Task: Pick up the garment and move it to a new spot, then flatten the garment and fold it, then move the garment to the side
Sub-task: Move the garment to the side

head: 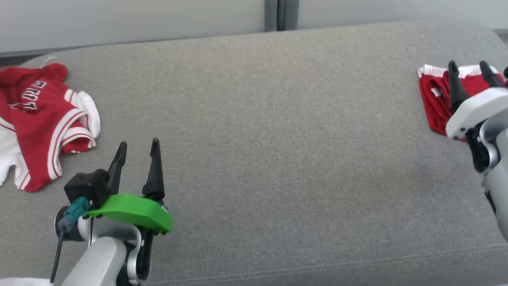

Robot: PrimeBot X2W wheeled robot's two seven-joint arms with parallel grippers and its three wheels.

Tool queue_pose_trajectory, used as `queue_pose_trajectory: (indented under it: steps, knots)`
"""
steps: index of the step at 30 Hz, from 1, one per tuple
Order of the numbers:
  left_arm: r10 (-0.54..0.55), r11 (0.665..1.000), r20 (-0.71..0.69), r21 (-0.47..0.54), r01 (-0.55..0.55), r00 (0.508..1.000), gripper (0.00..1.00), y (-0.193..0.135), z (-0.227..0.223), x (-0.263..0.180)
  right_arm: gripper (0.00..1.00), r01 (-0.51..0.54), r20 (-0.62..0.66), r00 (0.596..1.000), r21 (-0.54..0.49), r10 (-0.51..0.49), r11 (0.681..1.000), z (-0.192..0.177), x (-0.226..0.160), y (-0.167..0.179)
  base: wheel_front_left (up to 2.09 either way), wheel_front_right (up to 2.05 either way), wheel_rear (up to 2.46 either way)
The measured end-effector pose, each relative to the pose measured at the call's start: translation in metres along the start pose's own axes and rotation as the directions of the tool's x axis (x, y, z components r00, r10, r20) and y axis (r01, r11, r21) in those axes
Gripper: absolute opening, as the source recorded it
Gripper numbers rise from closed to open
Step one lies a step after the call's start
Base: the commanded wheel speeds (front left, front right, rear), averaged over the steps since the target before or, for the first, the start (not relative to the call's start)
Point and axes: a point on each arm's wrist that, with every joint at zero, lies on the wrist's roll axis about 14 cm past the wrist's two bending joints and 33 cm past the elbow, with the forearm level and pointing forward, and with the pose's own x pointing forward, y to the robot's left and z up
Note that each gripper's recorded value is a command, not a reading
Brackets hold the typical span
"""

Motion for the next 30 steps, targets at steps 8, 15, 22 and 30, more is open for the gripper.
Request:
queue_pose_trajectory:
  steps: [8, 15, 22, 30]
  knots:
    - [0.100, 0.994, 0.021, 0.047, -0.101, 0.995, 1.00, 0.043, 0.008, -0.040, 1.00, -0.079, 0.053, 0.996, 0.070, 0.076, 0.994, 0.000, -0.029, 0.040, 0.00, 0.00, 0.00]
    - [0.148, 0.987, 0.041, 0.051, -0.150, 0.988, 1.00, 0.063, 0.014, -0.070, 1.00, -0.160, 0.068, 0.986, 0.116, 0.153, 0.980, -0.011, -0.055, 0.087, 0.00, 0.00, 0.00]
    - [0.151, 0.987, 0.052, 0.051, -0.154, 0.987, 1.00, 0.066, 0.015, -0.088, 1.00, -0.200, 0.063, 0.979, 0.143, 0.193, 0.969, -0.019, -0.082, 0.117, 0.00, 0.00, 0.00]
    - [0.159, 0.986, 0.051, 0.051, -0.161, 0.986, 1.00, 0.067, 0.013, -0.100, 1.00, -0.220, 0.037, 0.975, 0.173, 0.217, 0.960, -0.029, -0.113, 0.137, 0.00, 0.00, 0.00]
